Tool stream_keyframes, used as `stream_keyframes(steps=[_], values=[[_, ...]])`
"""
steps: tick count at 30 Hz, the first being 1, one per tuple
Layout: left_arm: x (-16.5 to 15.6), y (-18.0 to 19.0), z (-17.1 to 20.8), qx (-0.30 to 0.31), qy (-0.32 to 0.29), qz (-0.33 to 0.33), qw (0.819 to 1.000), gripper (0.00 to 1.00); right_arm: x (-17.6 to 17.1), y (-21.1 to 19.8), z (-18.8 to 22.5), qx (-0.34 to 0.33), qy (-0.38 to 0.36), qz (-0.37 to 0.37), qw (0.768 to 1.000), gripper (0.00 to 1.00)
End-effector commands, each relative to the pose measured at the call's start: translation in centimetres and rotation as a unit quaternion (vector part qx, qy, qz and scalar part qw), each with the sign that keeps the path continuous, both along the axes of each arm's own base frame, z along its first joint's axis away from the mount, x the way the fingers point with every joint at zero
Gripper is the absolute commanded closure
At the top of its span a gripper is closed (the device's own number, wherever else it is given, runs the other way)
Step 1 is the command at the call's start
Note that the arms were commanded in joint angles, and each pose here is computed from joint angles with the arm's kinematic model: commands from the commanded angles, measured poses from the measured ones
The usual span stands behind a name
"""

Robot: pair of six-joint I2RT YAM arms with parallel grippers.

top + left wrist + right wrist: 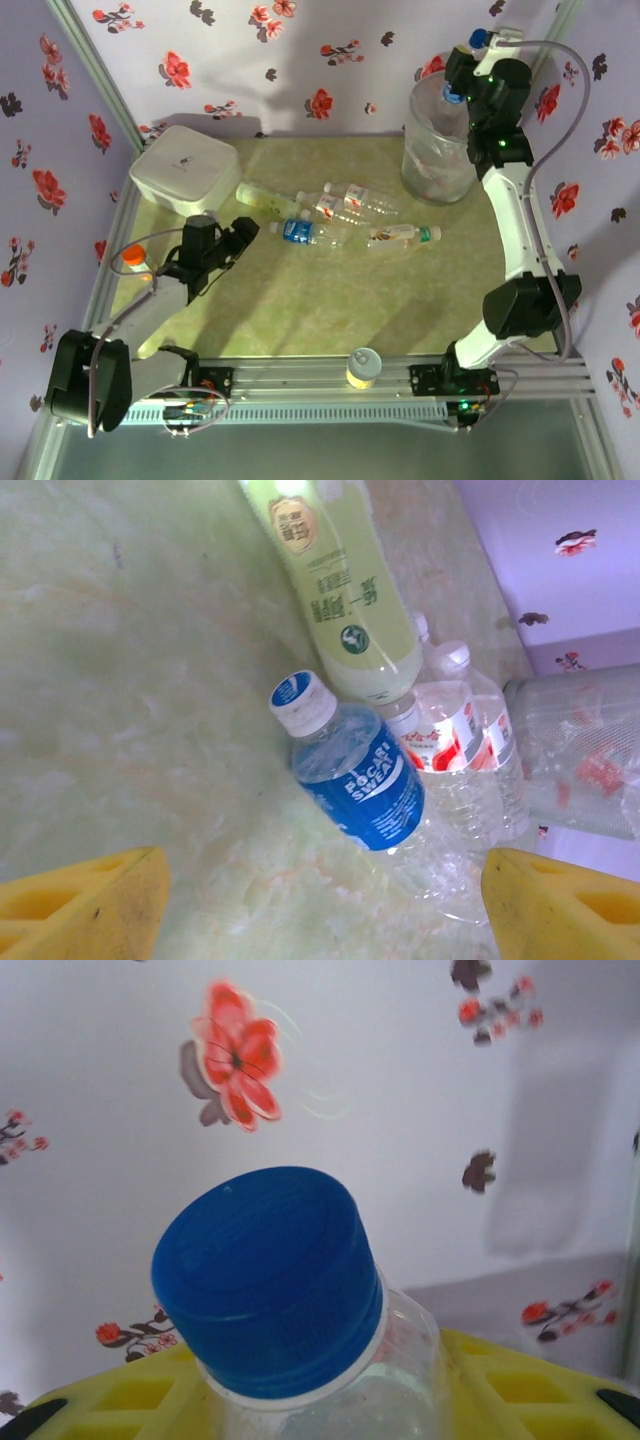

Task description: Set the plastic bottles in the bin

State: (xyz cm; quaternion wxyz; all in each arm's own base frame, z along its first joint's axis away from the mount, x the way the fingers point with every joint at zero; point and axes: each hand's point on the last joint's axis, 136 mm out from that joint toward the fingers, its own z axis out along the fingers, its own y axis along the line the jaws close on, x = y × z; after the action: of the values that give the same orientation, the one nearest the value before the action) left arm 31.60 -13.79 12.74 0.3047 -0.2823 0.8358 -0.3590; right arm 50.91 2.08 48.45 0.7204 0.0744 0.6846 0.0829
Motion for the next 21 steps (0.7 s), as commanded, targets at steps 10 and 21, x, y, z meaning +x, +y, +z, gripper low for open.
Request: stream_keyframes(steps=[10, 21], values=[[-1.0, 0.8, -1.7, 0.018, 0.014, 0.010, 1.000, 0.17, 4.3, -0.5, -11.1, 0.157, 0.098, 0.027, 0.982, 0.49], [-0.3, 0.7, -1.6, 0.028, 0.014, 0.003, 1.000, 0.17, 4.3, 0.2, -14.4, 0.152, 0.154, 0.041, 0.975, 0.27]])
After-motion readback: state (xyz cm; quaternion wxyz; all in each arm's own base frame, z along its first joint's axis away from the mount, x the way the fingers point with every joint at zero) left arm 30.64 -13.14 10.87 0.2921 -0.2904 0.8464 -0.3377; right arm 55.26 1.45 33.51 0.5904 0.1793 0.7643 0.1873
